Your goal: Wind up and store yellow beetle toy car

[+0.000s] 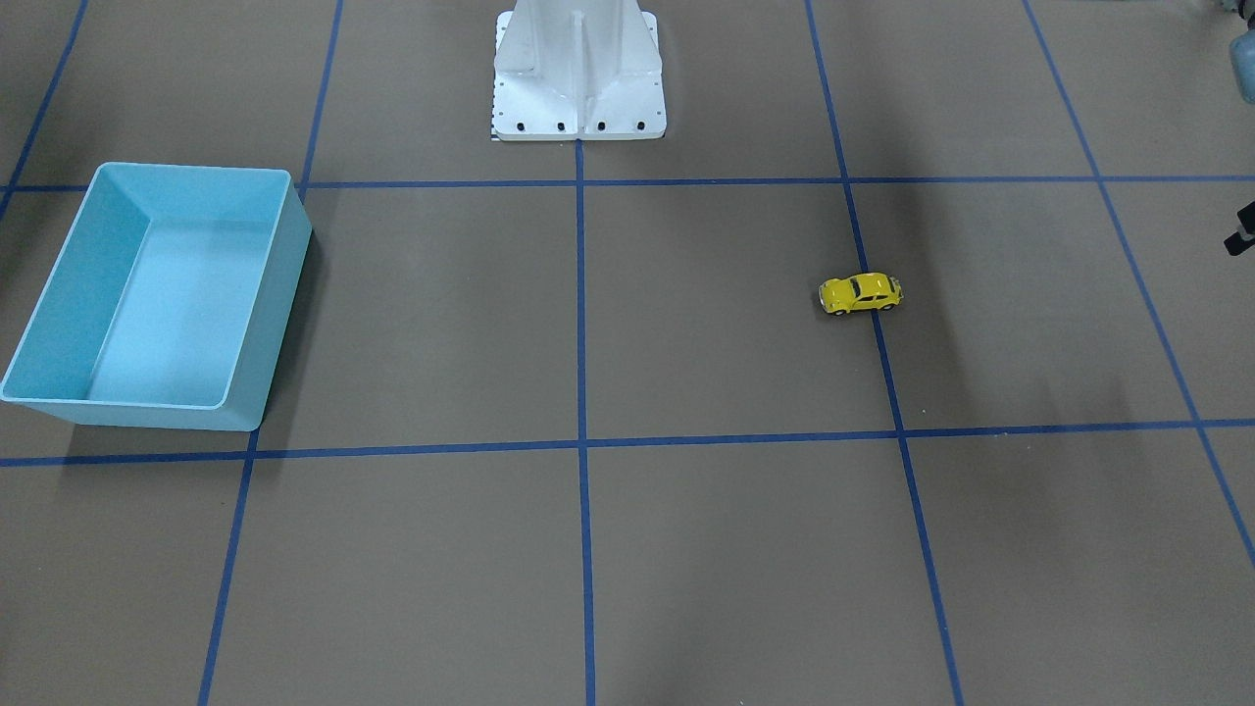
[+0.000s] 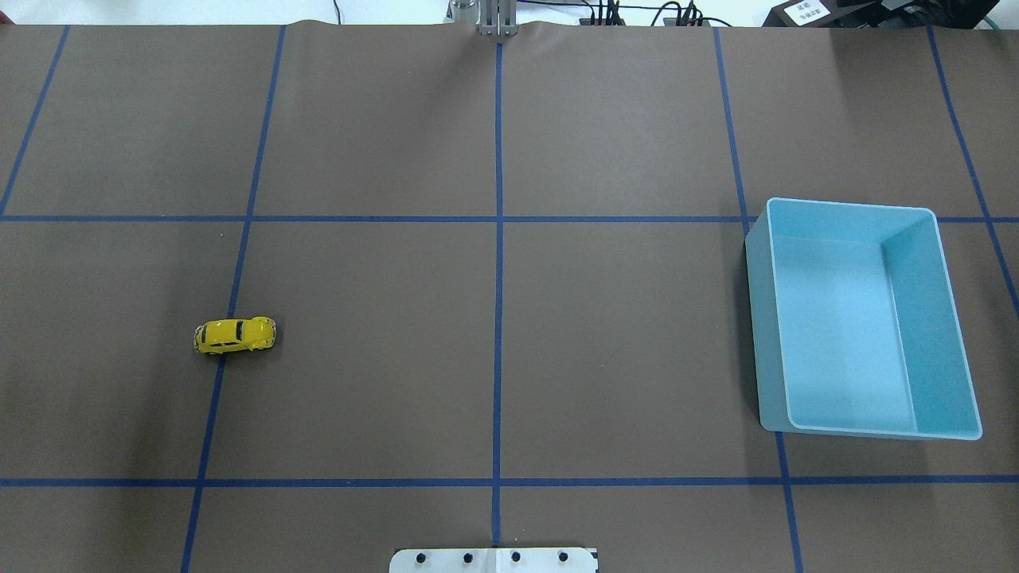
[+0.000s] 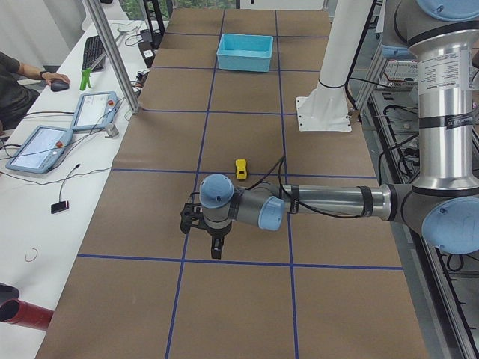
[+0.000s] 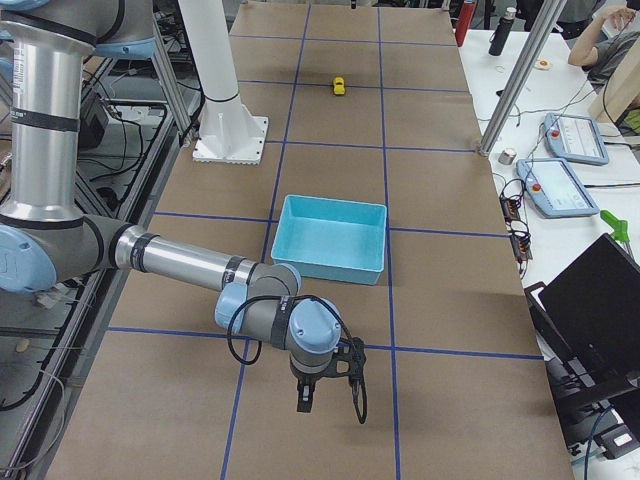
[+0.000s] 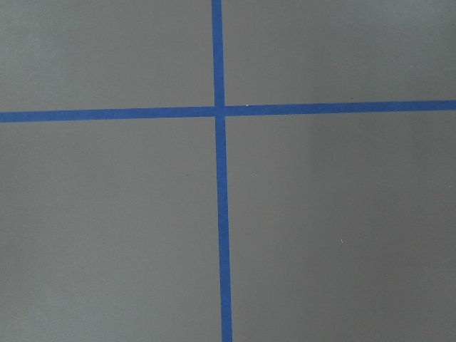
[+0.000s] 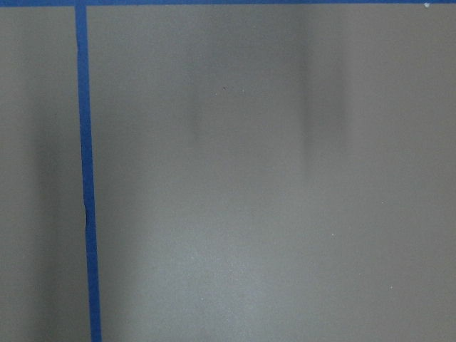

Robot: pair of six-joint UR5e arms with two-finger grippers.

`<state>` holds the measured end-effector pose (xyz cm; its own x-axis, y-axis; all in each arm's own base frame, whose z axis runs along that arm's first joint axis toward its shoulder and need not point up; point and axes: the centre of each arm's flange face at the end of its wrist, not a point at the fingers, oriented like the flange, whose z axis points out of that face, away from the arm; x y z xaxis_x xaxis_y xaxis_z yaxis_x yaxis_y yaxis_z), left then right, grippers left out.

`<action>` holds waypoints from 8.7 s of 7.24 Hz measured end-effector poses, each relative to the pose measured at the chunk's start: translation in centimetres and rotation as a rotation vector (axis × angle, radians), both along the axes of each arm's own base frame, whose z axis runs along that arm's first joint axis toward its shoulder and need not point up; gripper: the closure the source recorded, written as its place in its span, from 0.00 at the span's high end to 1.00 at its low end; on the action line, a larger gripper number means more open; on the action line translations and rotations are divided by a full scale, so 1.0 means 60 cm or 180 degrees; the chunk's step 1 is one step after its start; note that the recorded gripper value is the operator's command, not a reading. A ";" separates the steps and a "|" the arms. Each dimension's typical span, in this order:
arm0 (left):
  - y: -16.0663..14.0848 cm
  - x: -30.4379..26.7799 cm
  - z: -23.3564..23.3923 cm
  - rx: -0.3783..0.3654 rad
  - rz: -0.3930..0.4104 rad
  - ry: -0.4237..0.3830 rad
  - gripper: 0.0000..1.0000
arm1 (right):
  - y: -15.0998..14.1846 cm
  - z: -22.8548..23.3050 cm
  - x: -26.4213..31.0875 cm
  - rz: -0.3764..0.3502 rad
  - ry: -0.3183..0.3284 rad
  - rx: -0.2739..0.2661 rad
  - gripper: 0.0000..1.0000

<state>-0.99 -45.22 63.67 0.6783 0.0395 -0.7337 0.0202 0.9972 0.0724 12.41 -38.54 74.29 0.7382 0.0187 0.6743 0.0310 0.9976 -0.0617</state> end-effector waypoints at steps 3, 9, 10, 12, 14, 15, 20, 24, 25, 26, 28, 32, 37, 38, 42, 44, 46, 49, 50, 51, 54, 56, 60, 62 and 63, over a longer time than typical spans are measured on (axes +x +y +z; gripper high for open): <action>-0.005 0.001 -0.006 0.0025 0.0001 0.0006 1.00 | 0.000 0.000 0.000 -0.0003 0.0003 0.0000 1.00; -0.016 0.013 -0.032 0.0122 0.0046 0.0015 1.00 | -0.002 -0.002 0.000 -0.0004 0.0009 0.0008 1.00; -0.025 0.024 -0.042 0.0161 0.0085 0.0015 1.00 | -0.001 -0.001 0.000 -0.0005 0.0010 0.0003 1.00; -0.042 0.047 -0.064 0.0245 0.0168 0.0022 1.00 | 0.001 0.001 0.000 -0.0006 0.0012 -0.0005 1.00; -0.052 0.078 -0.105 0.0394 0.0281 0.0048 1.00 | 0.001 0.002 0.000 -0.0007 0.0012 -0.0004 1.00; -0.054 0.103 -0.138 0.0517 0.0376 0.0074 1.00 | 0.001 0.001 0.000 -0.0005 0.0013 0.0000 1.00; -0.041 0.363 -0.366 0.1253 0.1221 0.0096 1.00 | 0.001 0.001 0.000 -0.0009 0.0013 0.0001 1.00; 0.055 0.582 -0.461 0.1551 0.1864 -0.0433 1.00 | 0.001 0.001 0.000 -0.0007 0.0014 0.0005 1.00; 0.075 0.609 -0.469 0.1625 0.2076 -0.0501 1.00 | 0.000 0.001 0.000 -0.0009 0.0014 0.0007 1.00; 0.083 0.621 -0.473 0.1829 0.2395 -0.0613 1.00 | 0.001 0.001 0.000 -0.0009 0.0013 0.0007 1.00; 0.076 0.635 -0.465 0.2345 0.2993 -0.1026 1.00 | 0.001 0.001 0.000 -0.0009 0.0013 0.0006 1.00; 0.083 0.731 -0.457 0.2624 0.3727 -0.1561 1.00 | 0.000 0.001 0.000 -0.0008 0.0012 0.0007 1.00; 0.080 0.781 -0.433 0.2515 0.4134 -0.1748 0.99 | 0.001 0.001 0.000 -0.0007 0.0014 0.0006 1.00; 0.077 0.786 -0.429 0.2487 0.4139 -0.1761 0.99 | 0.000 0.001 0.000 -0.0007 0.0014 0.0007 1.00; 0.066 0.806 -0.410 0.2368 0.4174 -0.1804 0.93 | -0.004 -0.005 0.000 -0.0007 0.0014 0.0034 1.00; 0.060 0.818 -0.405 0.2328 0.4191 -0.1819 0.60 | -0.006 -0.008 0.001 -0.0010 0.0015 0.0051 1.00; 0.057 0.823 -0.406 0.2320 0.4191 -0.1818 0.00 | -0.007 -0.008 0.001 -0.0012 0.0016 0.0055 1.00; 0.056 0.813 -0.421 0.2391 0.4169 -0.1798 0.00 | -0.007 -0.006 0.001 -0.0013 0.0018 0.0045 1.00; 0.057 0.790 -0.437 0.2502 0.4130 -0.1761 0.00 | -0.006 -0.005 0.001 -0.0014 0.0018 0.0043 1.00; 0.060 0.760 -0.446 0.2637 0.4109 -0.1712 0.00 | -0.005 -0.005 0.001 -0.0014 0.0018 0.0043 1.00; 0.065 0.707 -0.445 0.3002 0.4073 -0.1431 0.00 | -0.004 -0.005 0.001 -0.0014 0.0018 0.0045 1.00; 0.071 0.694 -0.420 0.3037 0.4059 -0.1123 0.00 | -0.004 -0.005 0.001 -0.0014 0.0018 0.0045 1.00; 0.074 0.721 -0.397 0.3194 0.4067 -0.0846 0.00 | -0.003 -0.004 0.000 -0.0014 0.0017 0.0042 1.00; 0.071 0.725 -0.403 0.3313 0.4121 -0.0848 0.00 | -0.003 -0.004 0.000 -0.0014 0.0017 0.0039 1.00; 0.071 0.724 -0.401 0.3332 0.4131 -0.0853 0.00 | -0.003 -0.004 0.000 -0.0014 0.0017 0.0039 1.00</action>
